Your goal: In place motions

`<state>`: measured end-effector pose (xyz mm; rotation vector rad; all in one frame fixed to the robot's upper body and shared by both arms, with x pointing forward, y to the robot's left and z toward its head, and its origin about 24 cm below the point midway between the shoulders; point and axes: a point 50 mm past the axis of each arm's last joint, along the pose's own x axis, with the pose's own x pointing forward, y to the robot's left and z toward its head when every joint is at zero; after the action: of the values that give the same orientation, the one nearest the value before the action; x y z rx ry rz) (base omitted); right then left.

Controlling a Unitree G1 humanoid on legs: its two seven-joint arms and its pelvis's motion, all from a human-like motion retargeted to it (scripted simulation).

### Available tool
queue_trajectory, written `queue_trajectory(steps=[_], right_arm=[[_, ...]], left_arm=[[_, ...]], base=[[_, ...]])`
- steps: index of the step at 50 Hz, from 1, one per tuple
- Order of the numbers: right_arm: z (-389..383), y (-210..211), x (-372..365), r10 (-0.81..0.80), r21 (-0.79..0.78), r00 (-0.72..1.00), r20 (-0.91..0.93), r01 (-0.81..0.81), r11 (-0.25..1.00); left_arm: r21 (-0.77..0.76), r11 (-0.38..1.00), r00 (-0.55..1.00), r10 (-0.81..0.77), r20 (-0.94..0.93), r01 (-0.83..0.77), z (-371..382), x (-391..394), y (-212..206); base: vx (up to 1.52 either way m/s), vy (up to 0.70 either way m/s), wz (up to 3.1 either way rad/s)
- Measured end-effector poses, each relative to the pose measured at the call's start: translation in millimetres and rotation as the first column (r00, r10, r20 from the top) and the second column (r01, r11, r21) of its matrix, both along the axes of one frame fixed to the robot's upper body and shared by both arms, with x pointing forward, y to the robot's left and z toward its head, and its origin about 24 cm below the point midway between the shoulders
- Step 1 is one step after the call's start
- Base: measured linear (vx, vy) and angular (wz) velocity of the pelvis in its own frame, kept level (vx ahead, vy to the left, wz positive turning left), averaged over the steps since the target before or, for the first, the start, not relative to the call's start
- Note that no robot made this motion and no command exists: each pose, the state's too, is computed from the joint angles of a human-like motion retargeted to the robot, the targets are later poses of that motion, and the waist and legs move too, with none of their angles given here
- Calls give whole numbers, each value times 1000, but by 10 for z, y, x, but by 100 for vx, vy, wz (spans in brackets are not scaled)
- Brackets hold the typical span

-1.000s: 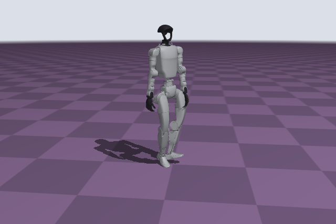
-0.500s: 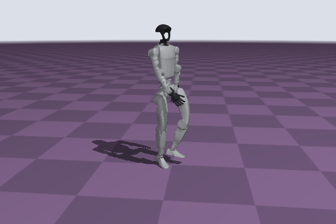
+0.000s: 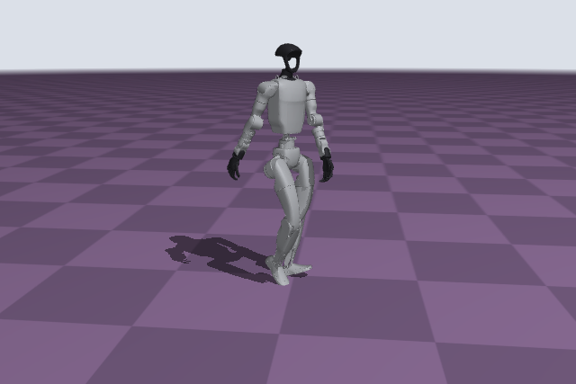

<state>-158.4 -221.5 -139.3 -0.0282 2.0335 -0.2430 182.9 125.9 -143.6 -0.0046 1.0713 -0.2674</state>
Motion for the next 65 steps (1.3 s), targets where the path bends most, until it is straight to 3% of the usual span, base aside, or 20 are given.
queue_trajectory(steps=[7,10,14,17,20,25,29,34,40,46,50,54,59,65], right_arm=[[-284,166,831,145,91,966,212,-167,982],[-406,438,1591,189,167,886,423,-281,945],[-154,867,3126,285,79,515,808,-574,815],[310,1114,3928,301,-73,202,932,-710,701],[662,1245,4306,296,-219,-14,955,-707,673],[936,1347,4493,252,-304,-176,951,-660,687],[748,1256,4319,248,-249,-95,964,-651,717],[97,1017,3499,306,-78,230,924,-669,739],[-399,427,1862,353,160,717,601,-540,826],[-269,-128,1078,231,81,931,283,-263,961],[-43,-272,313,91,39,995,40,-93,995],[159,-223,-218,-54,-74,996,-67,49,996],[66,-57,-113,-106,-36,994,-21,106,994],[-224,76,644,89,92,984,155,-104,990]], left_arm=[[87,986,880,169,-444,-145,-360,-1390,257],[180,971,767,234,-598,-155,-343,-2029,514],[349,888,659,457,-597,-299,-254,-2423,852],[390,854,565,520,-640,-344,-188,-2709,879],[456,817,476,577,-664,-353,-69,-3122,907],[486,787,396,613,-684,-379,15,-3378,847],[450,793,455,605,-653,-410,-80,-3131,847],[387,832,590,555,-586,-398,-219,-2717,811],[347,900,777,411,-477,-263,-333,-1989,667],[18,997,997,73,1,-73,65,119,363],[35,999,965,-14,261,6,426,711,227],[7,1000,919,-29,393,29,557,833,71],[5,998,946,-56,320,57,425,671,70],[30,998,995,63,-80,-61,-158,-399,216]], base=[[9,0,-60],[-18,-18,-48],[-44,-23,-39],[-25,-6,-109],[18,1,-43],[13,0,2],[18,2,66],[39,4,50],[45,7,53],[-41,9,37],[14,-2,72],[31,-8,-7],[2,-2,-52],[10,3,-28]])
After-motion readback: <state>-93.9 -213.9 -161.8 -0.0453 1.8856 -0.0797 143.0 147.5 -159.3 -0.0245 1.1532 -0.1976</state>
